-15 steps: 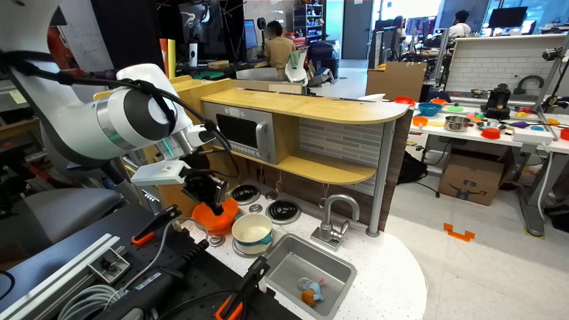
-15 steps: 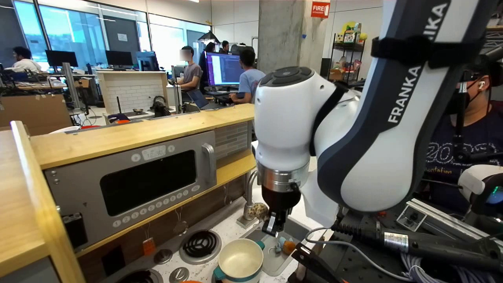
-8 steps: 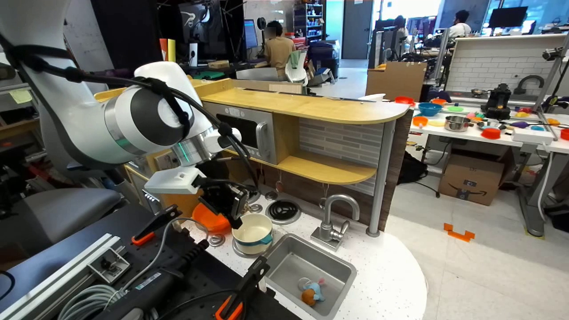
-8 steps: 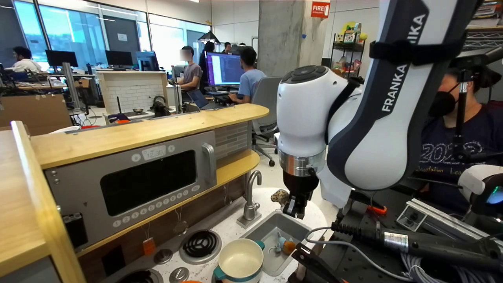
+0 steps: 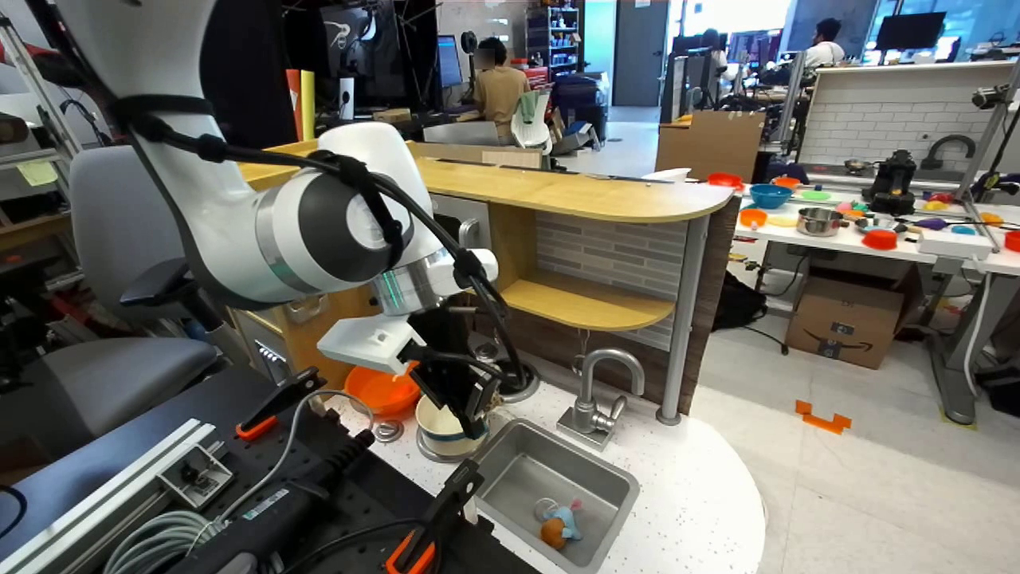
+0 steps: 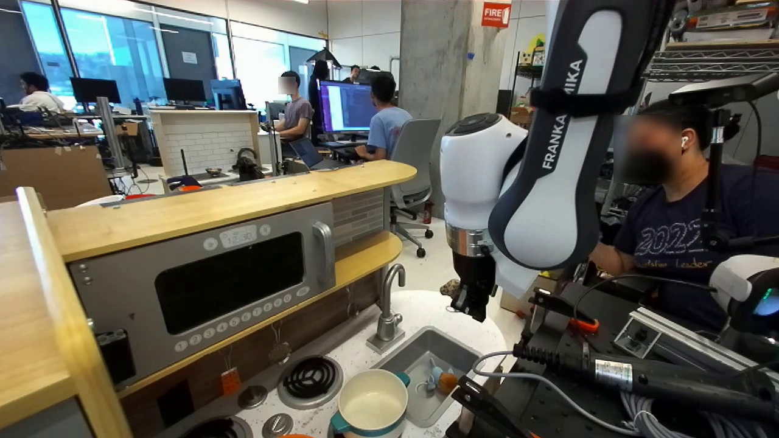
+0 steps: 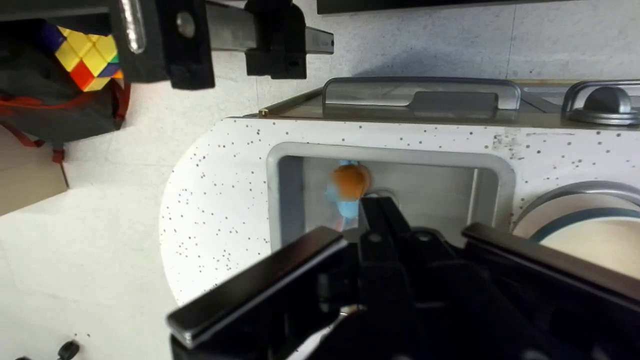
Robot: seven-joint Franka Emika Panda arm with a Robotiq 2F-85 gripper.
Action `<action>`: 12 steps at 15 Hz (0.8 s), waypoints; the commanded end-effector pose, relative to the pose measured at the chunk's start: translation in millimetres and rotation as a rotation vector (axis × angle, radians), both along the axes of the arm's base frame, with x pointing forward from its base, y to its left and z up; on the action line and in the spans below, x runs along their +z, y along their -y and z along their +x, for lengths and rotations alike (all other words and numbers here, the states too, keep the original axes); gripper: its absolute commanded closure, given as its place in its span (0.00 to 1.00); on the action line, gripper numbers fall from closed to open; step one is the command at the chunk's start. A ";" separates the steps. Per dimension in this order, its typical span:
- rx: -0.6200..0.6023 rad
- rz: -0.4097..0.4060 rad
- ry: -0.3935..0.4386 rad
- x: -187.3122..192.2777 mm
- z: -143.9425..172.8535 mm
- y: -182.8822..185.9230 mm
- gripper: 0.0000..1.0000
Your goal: Move the toy from the orange bowl to the sink
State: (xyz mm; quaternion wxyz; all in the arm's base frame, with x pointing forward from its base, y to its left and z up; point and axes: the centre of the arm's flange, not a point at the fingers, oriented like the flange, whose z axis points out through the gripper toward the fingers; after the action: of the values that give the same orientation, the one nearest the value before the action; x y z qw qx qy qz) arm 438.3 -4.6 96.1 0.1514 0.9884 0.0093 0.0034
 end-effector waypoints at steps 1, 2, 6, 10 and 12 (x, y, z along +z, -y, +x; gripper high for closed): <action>-0.051 0.011 -0.024 -29.2 30.6 14.1 0.99; -0.063 0.011 -0.019 -37.1 35.3 17.1 0.99; -0.101 -0.005 -0.009 -67.9 53.6 22.0 0.99; -0.114 -0.024 -0.007 -96.6 69.1 20.0 0.99; -0.099 -0.025 0.005 -111.4 75.9 17.4 0.99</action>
State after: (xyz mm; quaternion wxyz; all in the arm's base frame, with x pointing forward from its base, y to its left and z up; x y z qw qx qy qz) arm 494.5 -24.4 10.7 0.1626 0.9861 -0.0342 -0.0061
